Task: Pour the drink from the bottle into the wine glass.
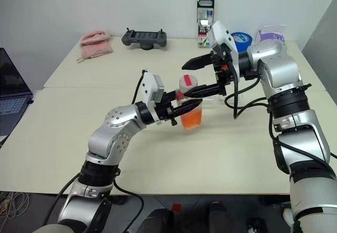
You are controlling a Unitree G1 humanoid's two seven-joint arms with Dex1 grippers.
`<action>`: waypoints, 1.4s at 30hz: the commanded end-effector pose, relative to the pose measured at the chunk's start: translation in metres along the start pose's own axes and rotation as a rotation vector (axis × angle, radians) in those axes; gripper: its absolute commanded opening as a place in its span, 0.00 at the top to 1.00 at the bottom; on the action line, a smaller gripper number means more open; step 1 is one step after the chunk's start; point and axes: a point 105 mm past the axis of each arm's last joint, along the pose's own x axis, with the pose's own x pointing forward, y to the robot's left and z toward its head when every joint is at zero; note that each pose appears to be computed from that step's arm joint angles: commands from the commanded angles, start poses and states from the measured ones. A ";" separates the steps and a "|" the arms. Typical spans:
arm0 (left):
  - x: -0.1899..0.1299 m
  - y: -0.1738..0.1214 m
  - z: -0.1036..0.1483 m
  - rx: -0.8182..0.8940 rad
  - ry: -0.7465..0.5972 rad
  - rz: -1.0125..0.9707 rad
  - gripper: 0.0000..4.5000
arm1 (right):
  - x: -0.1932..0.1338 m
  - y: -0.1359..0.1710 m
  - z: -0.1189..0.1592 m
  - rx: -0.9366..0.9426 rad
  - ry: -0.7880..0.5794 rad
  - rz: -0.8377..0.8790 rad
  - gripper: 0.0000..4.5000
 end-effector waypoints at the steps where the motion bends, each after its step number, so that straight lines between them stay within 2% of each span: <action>1: 0.004 -0.006 0.019 0.049 -0.061 -0.040 0.61 | -0.014 0.008 0.023 -0.048 -0.068 0.019 0.00; 5: 0.004 -0.004 0.020 0.049 -0.060 -0.042 0.61 | -0.021 0.018 0.029 -0.023 -0.112 -0.018 0.00; 9: 0.004 -0.003 0.019 0.048 -0.059 -0.044 0.61 | -0.019 0.035 0.022 0.007 -0.101 -0.071 0.00; 12: 0.005 -0.003 0.019 0.047 -0.057 -0.046 0.61 | -0.015 0.037 0.018 0.002 -0.084 -0.179 0.00; 17: 0.006 -0.004 0.017 0.041 -0.054 -0.055 0.61 | -0.014 0.035 0.026 0.021 -0.116 -0.453 0.00; 25: 0.006 -0.005 0.014 0.036 -0.048 -0.071 0.61 | -0.003 0.042 0.032 0.074 -0.121 -0.637 0.00; 42: 0.005 -0.007 0.012 0.031 -0.047 -0.072 0.61 | 0.020 0.032 0.008 0.141 -0.057 -0.739 0.00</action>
